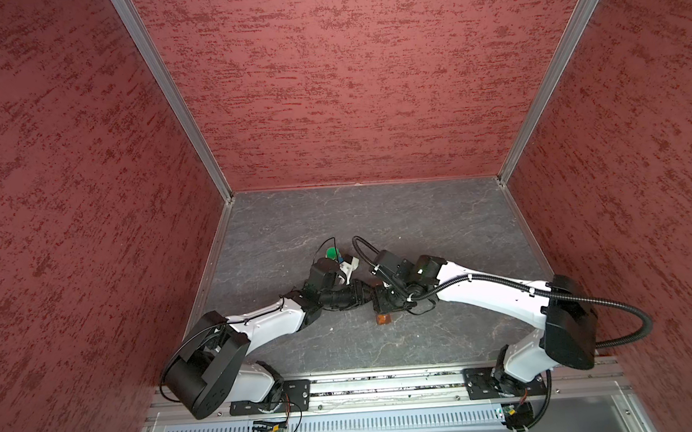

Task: Sort the pills into containers

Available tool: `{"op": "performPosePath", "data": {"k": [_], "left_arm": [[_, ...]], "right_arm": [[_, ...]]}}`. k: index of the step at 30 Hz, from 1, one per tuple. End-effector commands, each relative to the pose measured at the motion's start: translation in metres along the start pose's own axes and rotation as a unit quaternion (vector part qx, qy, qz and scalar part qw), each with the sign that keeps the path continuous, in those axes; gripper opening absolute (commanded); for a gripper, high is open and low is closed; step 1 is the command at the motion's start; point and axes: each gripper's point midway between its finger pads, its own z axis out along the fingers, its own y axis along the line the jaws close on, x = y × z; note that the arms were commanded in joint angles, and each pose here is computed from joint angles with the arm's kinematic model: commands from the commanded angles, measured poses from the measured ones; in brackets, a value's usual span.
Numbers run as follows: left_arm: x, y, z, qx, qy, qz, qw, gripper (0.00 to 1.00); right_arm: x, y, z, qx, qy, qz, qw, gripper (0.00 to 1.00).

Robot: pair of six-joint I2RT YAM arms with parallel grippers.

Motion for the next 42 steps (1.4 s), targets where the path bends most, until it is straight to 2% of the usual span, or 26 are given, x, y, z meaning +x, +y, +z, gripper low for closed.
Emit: {"op": "performPosePath", "data": {"k": [1,8,15,25,29,39,42], "left_arm": [[0.004,0.008,-0.004,-0.007,0.002,0.001,1.0,0.02],[0.002,0.01,-0.005,-0.002,-0.003,-0.001,1.0,0.0],[-0.001,0.01,-0.006,0.012,-0.008,-0.009,1.0,0.0],[0.0,0.006,-0.007,0.034,-0.004,-0.012,0.999,0.0],[0.001,0.007,-0.006,0.034,-0.002,-0.013,0.999,0.0],[0.002,0.014,-0.002,0.036,0.003,-0.017,0.999,0.0],[-0.001,0.018,-0.003,0.043,-0.001,-0.02,0.999,0.0]], "right_arm": [[-0.005,-0.011,-0.004,0.035,-0.009,-0.003,0.999,0.49],[-0.002,0.003,-0.003,-0.005,0.0,-0.011,1.0,0.45],[-0.001,0.017,0.002,-0.044,0.007,-0.013,0.999,0.62],[-0.002,0.011,0.018,-0.036,0.015,-0.006,0.999,0.63],[-0.005,0.011,0.018,-0.04,0.012,-0.005,0.999,0.56],[-0.006,0.017,0.013,-0.061,0.007,-0.009,0.998,0.27],[-0.006,0.018,0.01,-0.067,0.005,-0.009,0.998,0.26]]}}
